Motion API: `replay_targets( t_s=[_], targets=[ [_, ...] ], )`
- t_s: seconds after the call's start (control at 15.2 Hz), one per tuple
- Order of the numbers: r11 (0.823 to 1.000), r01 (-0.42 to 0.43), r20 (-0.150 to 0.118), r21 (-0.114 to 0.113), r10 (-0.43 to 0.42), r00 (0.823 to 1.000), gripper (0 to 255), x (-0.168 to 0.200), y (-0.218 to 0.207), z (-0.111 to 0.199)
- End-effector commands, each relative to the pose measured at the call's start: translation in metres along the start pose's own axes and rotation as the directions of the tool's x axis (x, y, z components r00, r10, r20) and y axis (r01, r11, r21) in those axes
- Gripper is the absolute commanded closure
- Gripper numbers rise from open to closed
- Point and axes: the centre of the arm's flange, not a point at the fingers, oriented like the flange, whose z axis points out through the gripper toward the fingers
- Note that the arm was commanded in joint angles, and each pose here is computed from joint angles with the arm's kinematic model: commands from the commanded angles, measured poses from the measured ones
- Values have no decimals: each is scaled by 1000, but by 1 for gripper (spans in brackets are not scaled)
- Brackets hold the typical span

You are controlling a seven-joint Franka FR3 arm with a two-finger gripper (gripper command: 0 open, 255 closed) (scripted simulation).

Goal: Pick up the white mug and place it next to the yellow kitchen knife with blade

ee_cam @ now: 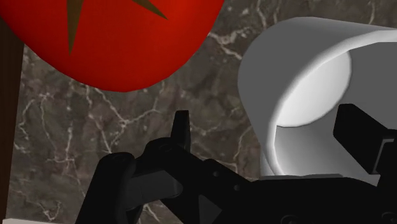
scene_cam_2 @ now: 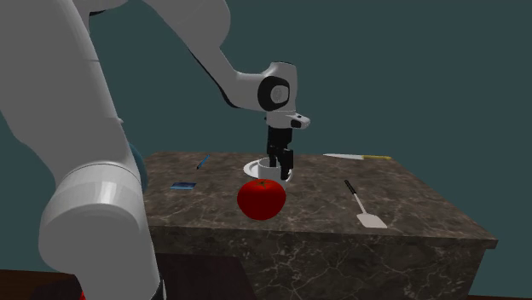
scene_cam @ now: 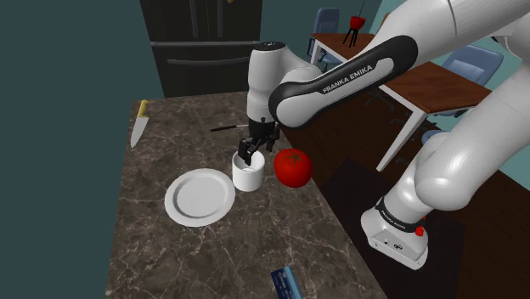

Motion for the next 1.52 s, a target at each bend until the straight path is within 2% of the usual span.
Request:
replay_targets(
  t_s=[0.0,0.07,0.13,0.73,1.45],
  targets=[
    [1000,0,0,0,0,1000,0,0,0,0],
    [1000,0,0,0,0,1000,0,0,0,0],
    [1000,0,0,0,0,1000,255,0,0,0],
    [1000,0,0,0,0,1000,255,0,0,0],
    [1000,0,0,0,0,1000,255,-1,-1,-58]
  ],
)
